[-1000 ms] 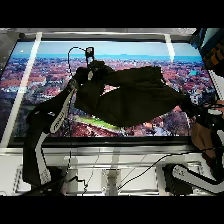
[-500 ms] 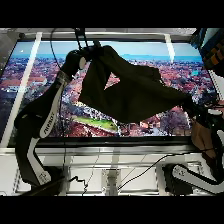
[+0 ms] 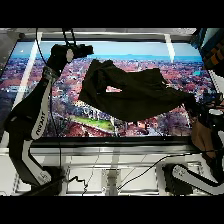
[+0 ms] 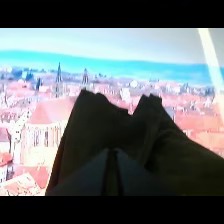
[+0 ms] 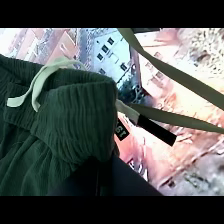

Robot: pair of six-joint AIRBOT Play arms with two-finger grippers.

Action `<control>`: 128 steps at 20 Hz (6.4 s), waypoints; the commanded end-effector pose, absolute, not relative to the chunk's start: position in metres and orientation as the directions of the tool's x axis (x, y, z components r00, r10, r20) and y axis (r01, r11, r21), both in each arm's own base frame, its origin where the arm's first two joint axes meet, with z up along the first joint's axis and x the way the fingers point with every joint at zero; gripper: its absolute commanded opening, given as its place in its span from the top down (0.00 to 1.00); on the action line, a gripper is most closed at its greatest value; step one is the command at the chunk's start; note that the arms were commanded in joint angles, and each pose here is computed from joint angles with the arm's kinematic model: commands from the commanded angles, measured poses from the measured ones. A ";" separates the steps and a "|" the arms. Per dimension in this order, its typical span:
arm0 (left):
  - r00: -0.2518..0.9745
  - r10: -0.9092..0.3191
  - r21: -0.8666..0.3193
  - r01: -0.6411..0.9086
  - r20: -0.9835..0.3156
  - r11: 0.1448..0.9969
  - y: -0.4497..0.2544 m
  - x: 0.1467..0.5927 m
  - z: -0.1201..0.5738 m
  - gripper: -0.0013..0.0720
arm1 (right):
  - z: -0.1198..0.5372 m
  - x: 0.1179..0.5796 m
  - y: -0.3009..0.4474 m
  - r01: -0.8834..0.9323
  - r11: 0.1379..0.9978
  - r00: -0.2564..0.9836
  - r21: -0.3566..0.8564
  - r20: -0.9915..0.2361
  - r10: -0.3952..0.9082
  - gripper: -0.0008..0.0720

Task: Fold the clothes and pants, and hang the long-sleeved shirts on hangers.

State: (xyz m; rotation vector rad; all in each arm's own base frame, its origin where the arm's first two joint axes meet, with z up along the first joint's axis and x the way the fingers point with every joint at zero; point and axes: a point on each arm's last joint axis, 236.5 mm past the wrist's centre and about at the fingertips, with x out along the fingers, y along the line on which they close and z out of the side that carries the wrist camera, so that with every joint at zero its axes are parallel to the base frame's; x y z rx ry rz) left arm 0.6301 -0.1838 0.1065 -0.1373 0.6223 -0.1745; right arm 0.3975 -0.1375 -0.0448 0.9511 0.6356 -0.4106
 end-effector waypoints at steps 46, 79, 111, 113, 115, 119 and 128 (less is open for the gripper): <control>0.429 -0.248 -0.169 0.215 -0.869 0.962 -0.188 0.571 -0.015 0.39 | -0.048 0.395 -0.128 0.569 0.552 0.735 0.609 -0.678 -0.010 0.94; 0.855 0.015 -0.063 -0.056 -0.518 0.996 -0.035 0.594 0.221 0.96 | 0.073 0.427 -0.125 0.385 0.671 0.880 0.634 -0.472 -0.060 0.95; 0.627 0.126 -0.285 -0.512 -0.768 0.810 0.032 0.209 -0.011 0.08 | -0.026 0.290 -0.097 0.406 0.896 0.330 0.182 -0.943 0.042 0.94; 0.629 0.251 -0.240 -0.589 -0.736 0.771 0.062 0.210 -0.002 0.10 | -0.025 0.294 -0.100 0.406 0.896 0.349 0.179 -0.937 0.029 0.94; 0.557 0.378 -0.182 -0.706 -0.739 0.684 0.096 0.199 -0.004 0.11 | -0.024 0.297 -0.102 0.406 0.897 0.360 0.177 -0.933 0.020 0.94; 0.361 0.378 -0.043 -0.770 -0.853 0.637 0.113 0.193 -0.043 0.11 | -0.021 0.303 -0.107 0.406 0.898 0.386 0.170 -0.923 0.001 0.94; 0.093 0.168 0.050 -0.721 -0.981 0.691 0.108 0.294 -0.063 0.01 | -0.019 0.307 -0.111 0.406 0.899 0.405 0.163 -0.914 -0.018 0.94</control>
